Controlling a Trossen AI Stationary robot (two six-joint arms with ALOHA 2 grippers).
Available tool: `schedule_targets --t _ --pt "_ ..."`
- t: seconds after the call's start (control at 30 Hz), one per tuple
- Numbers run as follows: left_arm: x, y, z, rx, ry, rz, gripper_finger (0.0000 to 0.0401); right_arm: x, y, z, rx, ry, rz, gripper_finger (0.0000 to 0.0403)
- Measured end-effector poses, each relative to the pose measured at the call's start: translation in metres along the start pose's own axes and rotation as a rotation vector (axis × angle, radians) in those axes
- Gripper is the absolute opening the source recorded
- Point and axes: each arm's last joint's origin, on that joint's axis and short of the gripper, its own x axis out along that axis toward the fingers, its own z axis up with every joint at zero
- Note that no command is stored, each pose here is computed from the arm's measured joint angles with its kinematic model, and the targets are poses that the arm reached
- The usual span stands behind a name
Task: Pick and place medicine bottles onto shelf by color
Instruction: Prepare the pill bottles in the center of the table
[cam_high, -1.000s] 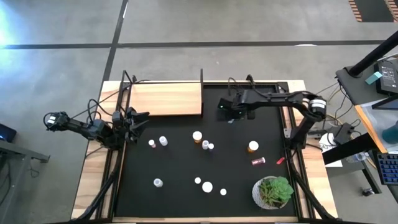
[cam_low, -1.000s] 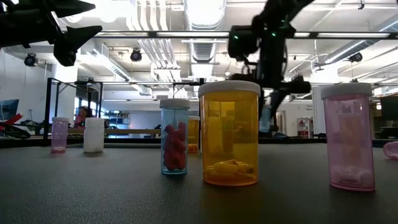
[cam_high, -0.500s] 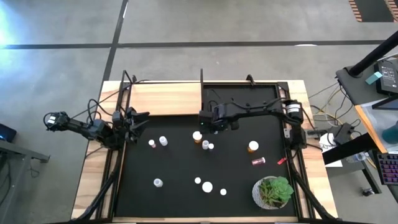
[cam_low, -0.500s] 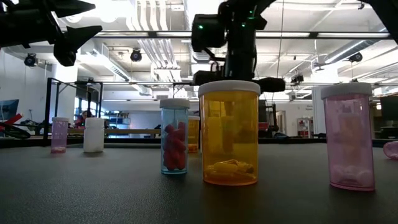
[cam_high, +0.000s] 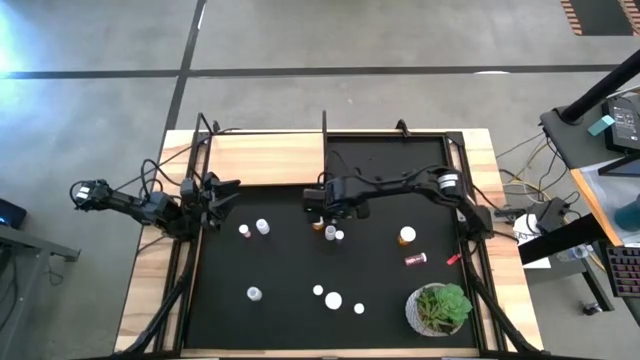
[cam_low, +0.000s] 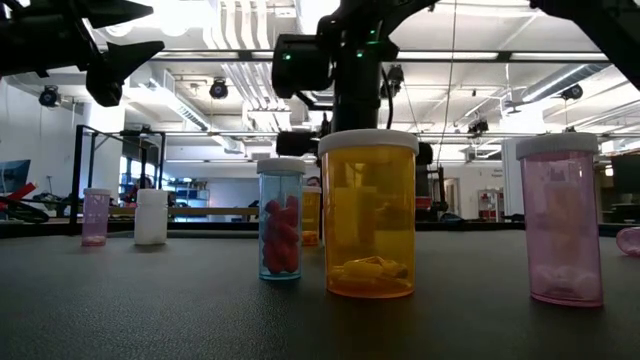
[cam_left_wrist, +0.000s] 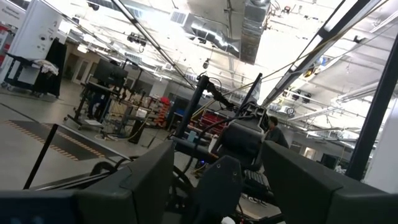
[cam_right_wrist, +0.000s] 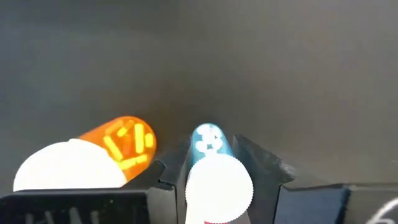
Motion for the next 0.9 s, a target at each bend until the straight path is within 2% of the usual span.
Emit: schedule_targets --t 0.27,0.53,0.7,0.9 --pt "0.000 0.000 0.000 0.000 0.000 0.000 0.0228 0.004 0.004 0.000 -0.003 0.008 -0.025 0.0130" --pt "0.000 0.000 0.000 0.000 0.000 0.000 0.0228 0.001 0.004 0.001 -0.004 -0.004 -0.028 0.0189" --pt "0.000 0.000 0.000 0.000 0.000 0.000 0.0228 -0.010 -0.001 0.001 -0.005 -0.006 -0.041 0.0217" --pt "0.000 0.000 0.000 0.000 0.000 0.000 0.0228 -0.035 -0.007 0.002 -0.007 -0.046 -0.022 0.0221"
